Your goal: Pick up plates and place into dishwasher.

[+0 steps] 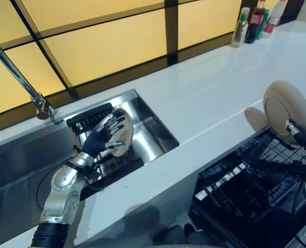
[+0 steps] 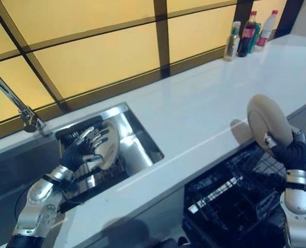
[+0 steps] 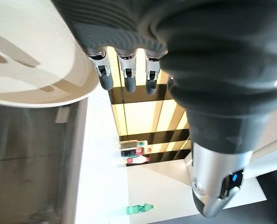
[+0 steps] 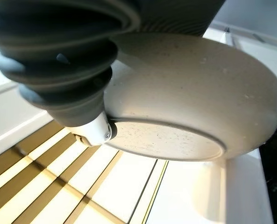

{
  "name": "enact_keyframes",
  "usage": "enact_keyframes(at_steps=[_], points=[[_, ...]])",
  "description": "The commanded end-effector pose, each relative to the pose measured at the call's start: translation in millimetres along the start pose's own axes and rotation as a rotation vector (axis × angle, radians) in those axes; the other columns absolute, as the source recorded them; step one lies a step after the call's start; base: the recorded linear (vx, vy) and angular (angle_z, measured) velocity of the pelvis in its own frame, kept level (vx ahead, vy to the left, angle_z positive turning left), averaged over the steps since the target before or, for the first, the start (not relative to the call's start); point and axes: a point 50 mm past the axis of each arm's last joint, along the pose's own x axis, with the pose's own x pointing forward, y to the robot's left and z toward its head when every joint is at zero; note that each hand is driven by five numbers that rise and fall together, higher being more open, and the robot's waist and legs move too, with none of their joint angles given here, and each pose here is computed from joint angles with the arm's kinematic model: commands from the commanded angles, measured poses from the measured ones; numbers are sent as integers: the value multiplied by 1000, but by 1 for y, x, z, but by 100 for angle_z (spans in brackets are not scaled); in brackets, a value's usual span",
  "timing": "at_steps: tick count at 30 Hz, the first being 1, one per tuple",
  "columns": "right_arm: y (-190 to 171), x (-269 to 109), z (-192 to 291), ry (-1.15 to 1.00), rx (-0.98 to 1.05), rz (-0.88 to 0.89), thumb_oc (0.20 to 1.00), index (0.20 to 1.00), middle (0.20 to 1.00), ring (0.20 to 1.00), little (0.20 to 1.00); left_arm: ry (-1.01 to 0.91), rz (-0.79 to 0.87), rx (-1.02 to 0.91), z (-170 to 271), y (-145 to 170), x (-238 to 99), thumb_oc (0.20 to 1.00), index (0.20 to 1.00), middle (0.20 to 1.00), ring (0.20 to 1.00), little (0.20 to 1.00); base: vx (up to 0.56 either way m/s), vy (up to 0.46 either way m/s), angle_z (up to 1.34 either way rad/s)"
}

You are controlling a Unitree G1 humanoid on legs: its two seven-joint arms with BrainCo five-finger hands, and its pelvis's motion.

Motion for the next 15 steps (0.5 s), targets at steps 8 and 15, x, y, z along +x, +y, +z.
enact_keyframes(at_steps=[8,15], points=[[-29,-10,-5,-2,-50,-98,200,200,200,200,200,-61,142,13,9,21,-21,1000,1000,1000,1000,1000,45,61,-11],[-21,-15,-16,60,-105,46,200,200,200,200,200,-58,139,-15,3,13,-21,1000,1000,1000,1000,1000,40,18,-16]])
